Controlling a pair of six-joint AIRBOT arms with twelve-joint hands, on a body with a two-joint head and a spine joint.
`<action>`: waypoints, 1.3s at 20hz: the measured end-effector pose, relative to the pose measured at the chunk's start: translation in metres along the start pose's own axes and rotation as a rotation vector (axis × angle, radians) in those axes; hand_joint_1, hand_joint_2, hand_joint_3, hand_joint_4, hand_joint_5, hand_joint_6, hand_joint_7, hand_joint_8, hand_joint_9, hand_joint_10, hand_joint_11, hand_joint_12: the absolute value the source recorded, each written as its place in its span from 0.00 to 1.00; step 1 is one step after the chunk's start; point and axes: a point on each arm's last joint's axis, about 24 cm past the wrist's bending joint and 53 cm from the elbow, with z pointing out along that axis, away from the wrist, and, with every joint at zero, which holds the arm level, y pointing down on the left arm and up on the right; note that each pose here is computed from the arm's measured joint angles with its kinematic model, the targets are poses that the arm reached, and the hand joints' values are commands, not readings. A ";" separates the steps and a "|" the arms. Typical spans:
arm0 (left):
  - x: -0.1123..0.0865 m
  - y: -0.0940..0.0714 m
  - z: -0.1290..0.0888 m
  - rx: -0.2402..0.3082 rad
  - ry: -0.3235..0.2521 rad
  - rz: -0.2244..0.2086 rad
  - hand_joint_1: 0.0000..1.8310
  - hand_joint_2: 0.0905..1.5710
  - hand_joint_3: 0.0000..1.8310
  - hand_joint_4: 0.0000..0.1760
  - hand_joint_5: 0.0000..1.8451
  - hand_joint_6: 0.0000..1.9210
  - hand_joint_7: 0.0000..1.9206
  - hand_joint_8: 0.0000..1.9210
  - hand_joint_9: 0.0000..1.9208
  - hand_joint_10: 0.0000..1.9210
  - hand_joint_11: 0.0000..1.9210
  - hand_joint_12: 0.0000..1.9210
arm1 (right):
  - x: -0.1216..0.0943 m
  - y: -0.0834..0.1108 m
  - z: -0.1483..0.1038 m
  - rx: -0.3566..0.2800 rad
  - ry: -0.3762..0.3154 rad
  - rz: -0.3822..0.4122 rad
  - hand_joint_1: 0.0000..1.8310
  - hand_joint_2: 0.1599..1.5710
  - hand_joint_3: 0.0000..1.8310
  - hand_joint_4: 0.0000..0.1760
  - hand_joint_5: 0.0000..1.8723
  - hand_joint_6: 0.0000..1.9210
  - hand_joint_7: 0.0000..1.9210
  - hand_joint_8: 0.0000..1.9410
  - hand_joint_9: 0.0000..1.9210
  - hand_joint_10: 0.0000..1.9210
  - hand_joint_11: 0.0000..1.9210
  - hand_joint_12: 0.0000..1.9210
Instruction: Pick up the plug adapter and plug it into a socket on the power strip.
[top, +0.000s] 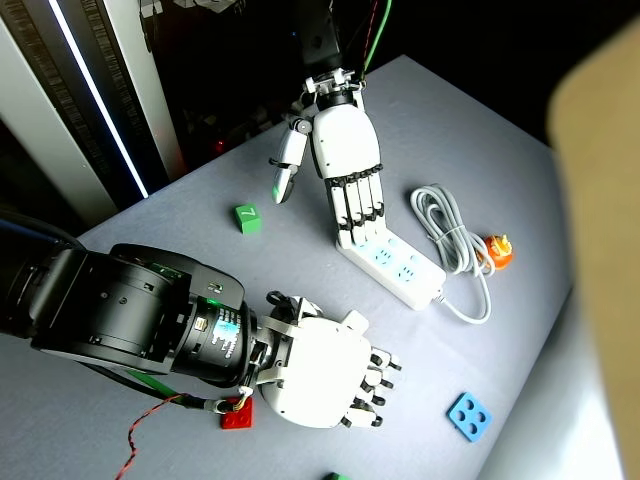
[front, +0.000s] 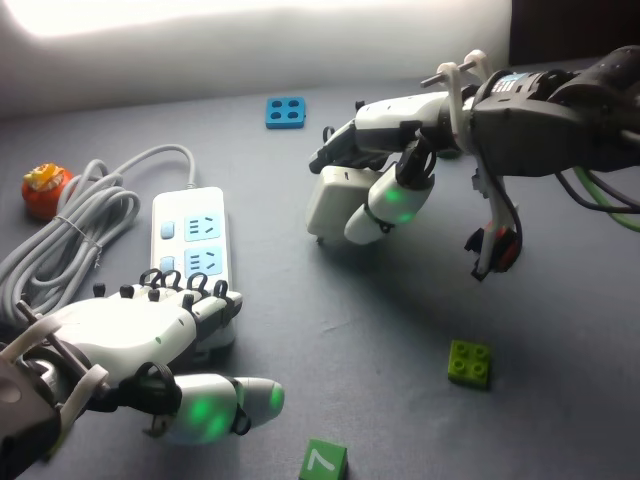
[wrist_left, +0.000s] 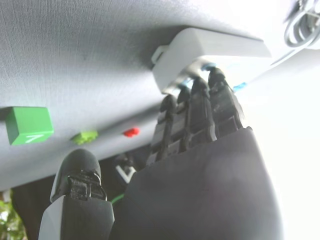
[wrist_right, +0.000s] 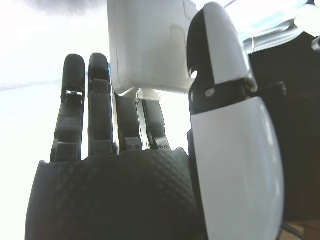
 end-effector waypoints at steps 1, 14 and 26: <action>0.000 0.001 0.000 -0.002 0.001 -0.002 0.00 0.74 0.00 0.00 0.01 0.00 0.01 0.00 0.01 0.00 0.01 0.01 | 0.001 0.001 0.001 -0.002 0.002 -0.001 0.59 0.61 0.00 0.00 0.22 0.01 0.23 0.01 0.21 0.01 0.00 0.54; 0.002 0.004 0.000 -0.015 0.010 -0.016 0.00 0.73 0.00 0.00 0.02 0.00 0.01 0.00 0.01 0.00 0.00 0.01 | 0.006 -0.002 0.007 0.003 0.004 -0.003 0.62 0.62 0.00 0.00 0.32 0.01 0.32 0.00 0.30 0.01 0.06 0.54; 0.007 0.012 -0.001 -0.044 0.037 -0.057 0.00 0.74 0.00 0.00 0.03 0.00 0.02 0.00 0.02 0.00 0.01 0.01 | 0.005 -0.002 0.007 -0.005 -0.003 -0.003 0.68 0.63 0.01 0.00 0.53 0.39 0.59 0.26 0.54 0.01 0.32 0.48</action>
